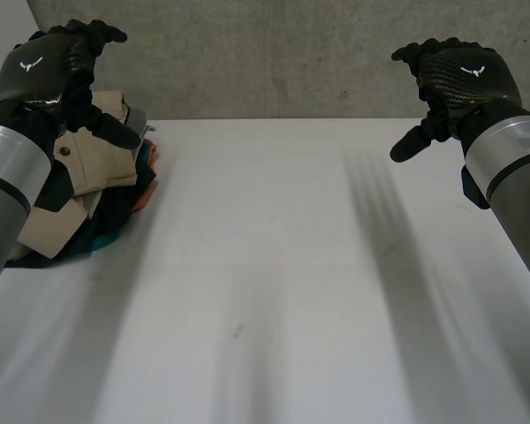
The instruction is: Fold the laundry.
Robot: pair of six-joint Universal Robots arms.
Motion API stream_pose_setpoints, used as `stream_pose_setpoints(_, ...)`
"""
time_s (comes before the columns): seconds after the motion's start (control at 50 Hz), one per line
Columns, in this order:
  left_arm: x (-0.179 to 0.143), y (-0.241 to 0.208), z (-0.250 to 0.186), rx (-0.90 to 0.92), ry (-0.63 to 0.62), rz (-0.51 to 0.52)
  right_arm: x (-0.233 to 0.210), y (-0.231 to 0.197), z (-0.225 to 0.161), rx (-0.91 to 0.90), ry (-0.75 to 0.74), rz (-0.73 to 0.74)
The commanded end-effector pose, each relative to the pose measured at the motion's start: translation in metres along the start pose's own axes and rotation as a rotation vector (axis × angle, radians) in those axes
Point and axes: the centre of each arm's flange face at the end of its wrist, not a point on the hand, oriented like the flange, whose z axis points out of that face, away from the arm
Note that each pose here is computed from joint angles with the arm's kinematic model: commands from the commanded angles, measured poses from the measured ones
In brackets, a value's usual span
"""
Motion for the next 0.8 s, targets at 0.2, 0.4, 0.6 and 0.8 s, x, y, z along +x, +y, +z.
stream_pose_setpoints(0.2,-0.016,0.000,0.025,0.047,-0.039,0.110,0.000,0.001,-0.001,-0.007,-0.002,-0.003)
stream_pose_setpoints(0.4,-0.092,0.069,0.116,0.009,-0.197,0.581,-0.003,0.002,-0.003,-0.010,-0.011,-0.004)
stream_pose_setpoints(0.6,-0.166,0.144,0.161,-0.091,-0.344,0.881,-0.005,0.005,-0.004,-0.020,-0.023,-0.004)
stream_pose_setpoints(0.8,-0.134,0.102,0.160,0.047,-0.354,0.836,-0.005,0.006,-0.004,-0.018,-0.023,-0.006)
